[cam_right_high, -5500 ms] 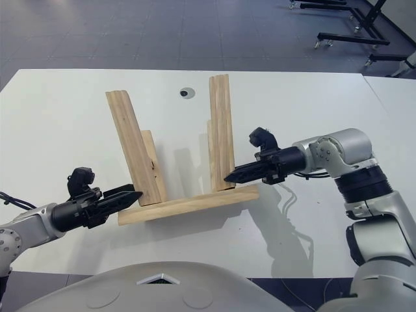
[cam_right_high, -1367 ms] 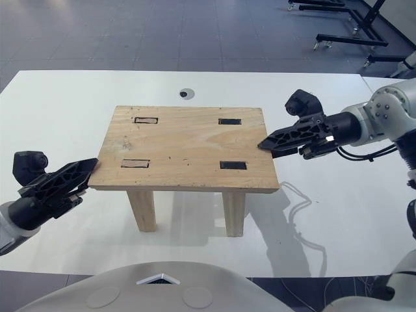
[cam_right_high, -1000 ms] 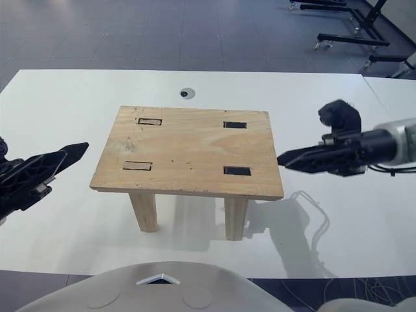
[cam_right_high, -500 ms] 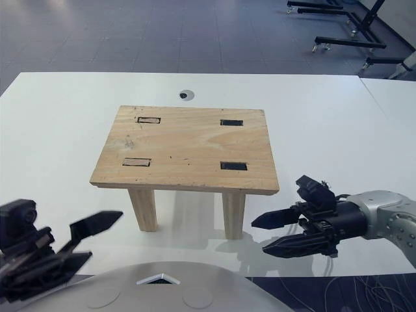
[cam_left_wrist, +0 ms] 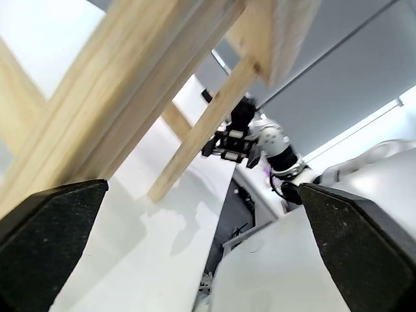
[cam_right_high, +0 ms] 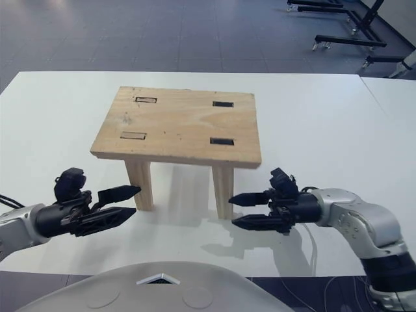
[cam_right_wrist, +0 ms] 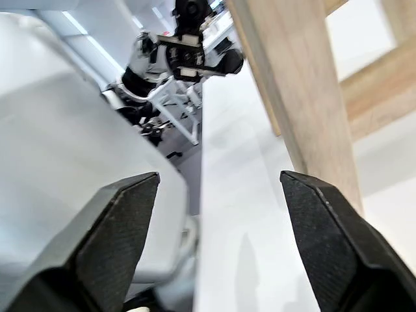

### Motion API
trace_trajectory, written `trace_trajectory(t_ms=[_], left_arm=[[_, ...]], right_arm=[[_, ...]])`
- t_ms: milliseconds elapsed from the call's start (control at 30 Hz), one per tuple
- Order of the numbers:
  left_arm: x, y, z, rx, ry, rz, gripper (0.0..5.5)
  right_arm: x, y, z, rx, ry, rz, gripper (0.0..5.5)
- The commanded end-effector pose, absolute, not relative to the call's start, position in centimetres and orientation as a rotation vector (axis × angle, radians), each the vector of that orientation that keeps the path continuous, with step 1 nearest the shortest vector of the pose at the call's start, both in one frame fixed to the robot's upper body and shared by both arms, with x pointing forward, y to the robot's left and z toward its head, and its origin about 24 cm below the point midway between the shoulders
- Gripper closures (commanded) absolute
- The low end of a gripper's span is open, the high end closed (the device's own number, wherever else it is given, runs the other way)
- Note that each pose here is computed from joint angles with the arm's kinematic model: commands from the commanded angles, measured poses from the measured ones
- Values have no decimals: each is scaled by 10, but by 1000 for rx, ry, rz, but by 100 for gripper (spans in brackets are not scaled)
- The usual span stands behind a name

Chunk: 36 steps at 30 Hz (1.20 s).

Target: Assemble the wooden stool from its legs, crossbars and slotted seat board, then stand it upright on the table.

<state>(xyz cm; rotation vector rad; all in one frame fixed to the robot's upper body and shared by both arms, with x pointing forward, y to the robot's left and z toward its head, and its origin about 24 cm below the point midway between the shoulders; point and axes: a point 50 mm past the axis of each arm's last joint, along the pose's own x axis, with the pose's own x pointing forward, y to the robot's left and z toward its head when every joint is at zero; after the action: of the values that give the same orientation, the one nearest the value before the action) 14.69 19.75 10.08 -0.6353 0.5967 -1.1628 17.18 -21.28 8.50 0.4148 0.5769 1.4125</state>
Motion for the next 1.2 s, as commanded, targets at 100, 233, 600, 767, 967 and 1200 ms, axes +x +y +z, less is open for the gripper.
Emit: trace_trajectory(t_ms=[100, 233, 600, 767, 967, 1200], left_arm=[[181, 195, 89, -530, 541, -1143, 11], [215, 188, 82, -472, 455, -1074, 11], [261, 188, 74, -399, 328, -956, 11], [271, 183, 78, -391, 305, -998, 11], [271, 183, 76, -373, 240, -947, 11], [236, 166, 110, -231, -145, -574, 11]], right_arm=[[206, -180, 67, 309, 477, 1360, 207], [227, -172, 58, 290, 427, 1323, 207], [292, -166, 53, 238, 287, 1180, 207], [310, -161, 59, 255, 205, 1134, 207], [294, -164, 68, 344, 84, 1114, 207], [262, -144, 106, 192, -310, 584, 207]])
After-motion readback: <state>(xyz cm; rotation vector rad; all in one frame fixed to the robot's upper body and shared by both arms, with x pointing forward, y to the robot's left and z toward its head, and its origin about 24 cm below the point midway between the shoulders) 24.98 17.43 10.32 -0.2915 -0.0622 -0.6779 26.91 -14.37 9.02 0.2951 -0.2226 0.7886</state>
